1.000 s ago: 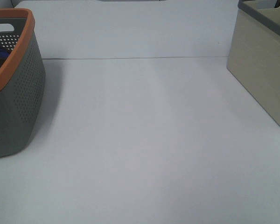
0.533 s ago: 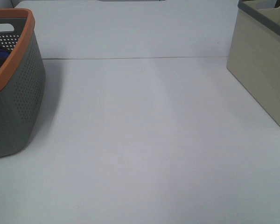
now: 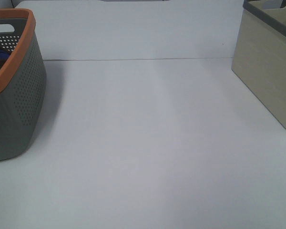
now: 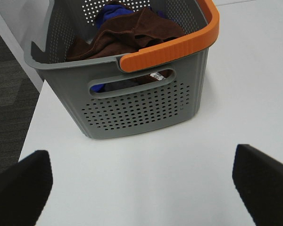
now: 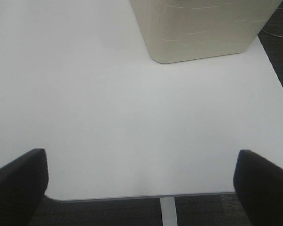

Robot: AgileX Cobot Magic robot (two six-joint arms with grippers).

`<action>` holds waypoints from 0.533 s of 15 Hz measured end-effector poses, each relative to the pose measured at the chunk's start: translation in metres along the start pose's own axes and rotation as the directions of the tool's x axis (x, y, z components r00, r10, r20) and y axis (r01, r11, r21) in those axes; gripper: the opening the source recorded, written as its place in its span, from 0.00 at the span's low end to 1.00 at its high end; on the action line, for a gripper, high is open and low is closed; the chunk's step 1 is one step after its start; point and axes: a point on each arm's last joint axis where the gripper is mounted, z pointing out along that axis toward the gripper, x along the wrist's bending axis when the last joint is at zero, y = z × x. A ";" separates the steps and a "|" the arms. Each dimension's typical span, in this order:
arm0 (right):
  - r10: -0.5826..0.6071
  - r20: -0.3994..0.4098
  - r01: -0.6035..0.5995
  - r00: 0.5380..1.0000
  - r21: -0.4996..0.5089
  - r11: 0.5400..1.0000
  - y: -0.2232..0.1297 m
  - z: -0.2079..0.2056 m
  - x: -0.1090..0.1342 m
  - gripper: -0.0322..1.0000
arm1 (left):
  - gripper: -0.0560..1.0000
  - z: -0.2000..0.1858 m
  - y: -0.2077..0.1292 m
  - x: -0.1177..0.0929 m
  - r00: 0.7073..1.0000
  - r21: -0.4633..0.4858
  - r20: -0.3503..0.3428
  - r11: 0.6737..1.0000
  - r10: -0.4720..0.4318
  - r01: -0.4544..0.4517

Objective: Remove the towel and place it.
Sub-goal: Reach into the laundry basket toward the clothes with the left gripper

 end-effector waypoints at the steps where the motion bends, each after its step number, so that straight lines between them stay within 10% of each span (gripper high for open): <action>1: 0.000 0.000 0.000 1.000 0.000 1.000 0.000 0.000 0.000 0.96 | 0.99 0.000 0.000 0.000 1.000 0.000 0.000 1.000 0.000 0.000; 8: 0.000 0.000 0.000 1.000 0.000 1.000 0.000 0.000 0.000 0.96 | 0.99 0.000 0.000 0.000 1.000 -0.001 0.000 1.000 0.000 0.000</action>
